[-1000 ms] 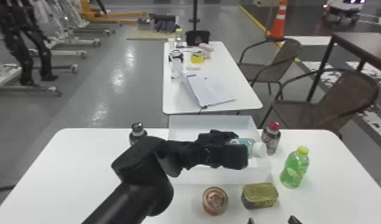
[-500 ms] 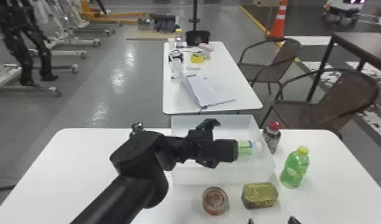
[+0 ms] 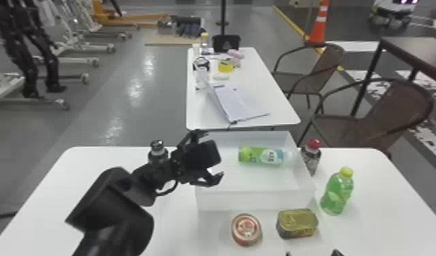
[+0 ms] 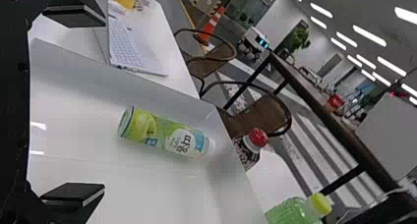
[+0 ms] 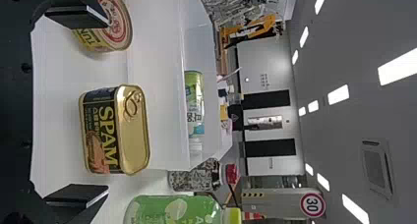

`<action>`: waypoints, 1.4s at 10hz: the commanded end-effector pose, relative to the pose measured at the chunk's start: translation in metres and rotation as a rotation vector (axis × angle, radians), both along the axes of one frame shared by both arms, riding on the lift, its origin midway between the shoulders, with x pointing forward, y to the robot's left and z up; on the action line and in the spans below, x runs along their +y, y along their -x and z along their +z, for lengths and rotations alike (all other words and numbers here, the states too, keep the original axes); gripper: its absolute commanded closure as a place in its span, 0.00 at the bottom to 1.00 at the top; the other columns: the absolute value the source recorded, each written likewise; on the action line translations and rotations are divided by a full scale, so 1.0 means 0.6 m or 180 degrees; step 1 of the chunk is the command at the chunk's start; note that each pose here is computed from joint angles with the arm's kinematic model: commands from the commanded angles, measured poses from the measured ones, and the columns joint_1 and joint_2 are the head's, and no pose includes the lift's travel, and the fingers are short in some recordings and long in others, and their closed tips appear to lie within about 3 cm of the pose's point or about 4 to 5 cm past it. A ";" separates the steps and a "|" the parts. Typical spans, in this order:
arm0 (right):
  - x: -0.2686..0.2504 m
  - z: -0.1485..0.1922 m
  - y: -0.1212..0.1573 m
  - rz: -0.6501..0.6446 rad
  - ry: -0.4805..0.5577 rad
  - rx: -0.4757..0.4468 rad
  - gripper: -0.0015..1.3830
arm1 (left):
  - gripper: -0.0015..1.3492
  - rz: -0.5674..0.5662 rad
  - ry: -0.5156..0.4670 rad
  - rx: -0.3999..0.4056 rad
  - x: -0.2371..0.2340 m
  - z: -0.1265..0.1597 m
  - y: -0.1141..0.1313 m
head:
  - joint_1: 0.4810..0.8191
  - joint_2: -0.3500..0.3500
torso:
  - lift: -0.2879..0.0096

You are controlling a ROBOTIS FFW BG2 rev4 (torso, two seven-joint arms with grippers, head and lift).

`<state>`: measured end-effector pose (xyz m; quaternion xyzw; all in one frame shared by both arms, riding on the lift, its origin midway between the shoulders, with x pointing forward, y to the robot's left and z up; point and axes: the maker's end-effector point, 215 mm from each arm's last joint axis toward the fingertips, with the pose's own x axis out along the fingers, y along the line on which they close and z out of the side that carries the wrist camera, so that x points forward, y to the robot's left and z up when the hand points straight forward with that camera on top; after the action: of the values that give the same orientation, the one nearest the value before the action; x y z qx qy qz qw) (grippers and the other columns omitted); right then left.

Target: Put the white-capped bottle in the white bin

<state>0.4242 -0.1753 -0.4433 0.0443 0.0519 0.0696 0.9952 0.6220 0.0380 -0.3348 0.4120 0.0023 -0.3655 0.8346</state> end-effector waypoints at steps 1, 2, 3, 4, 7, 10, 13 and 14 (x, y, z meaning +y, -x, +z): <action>-0.002 0.000 0.001 -0.0006 0.0000 0.0002 0.08 | 0.09 0.0419 0.0719 0.0082 0.095 -0.001 0.033 | 0.20 0.50 | 0.63; -0.003 0.001 0.002 -0.0006 -0.0006 0.0002 0.08 | 0.09 0.0790 0.1315 0.0243 0.168 -0.027 0.059 | 0.20 0.50 | 0.63; -0.003 0.000 0.004 -0.0011 -0.0007 0.0008 0.08 | 0.09 0.1085 0.1564 0.0232 0.260 -0.049 0.091 | 0.20 0.50 | 0.63; -0.003 -0.002 0.007 -0.0010 -0.0008 0.0017 0.08 | 0.09 0.1295 0.1746 0.0242 0.319 -0.063 0.120 | 0.20 0.50 | 0.63; -0.003 -0.002 0.007 -0.0010 -0.0008 0.0017 0.08 | 0.09 0.1810 0.2674 0.0221 0.408 -0.096 0.204 | 0.20 0.50 | 0.63; -0.004 -0.004 0.011 -0.0020 -0.0008 0.0028 0.08 | 0.09 0.2097 0.2879 0.0062 0.457 -0.122 0.264 | 0.20 0.50 | 0.63; -0.009 -0.004 0.017 -0.0061 -0.0009 0.0016 0.08 | 0.09 0.2344 0.2950 0.0128 0.484 -0.157 0.302 | 0.20 0.50 | 0.63; -0.011 -0.004 0.022 -0.0074 -0.0015 0.0008 0.08 | 0.09 0.2354 0.2948 0.0140 0.485 -0.159 0.302 | 0.20 0.50 | 0.63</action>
<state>0.4124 -0.1814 -0.4455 0.0469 0.0533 0.0585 0.9958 0.4416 0.3286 -0.4288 -0.0292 0.0016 -0.0231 0.9993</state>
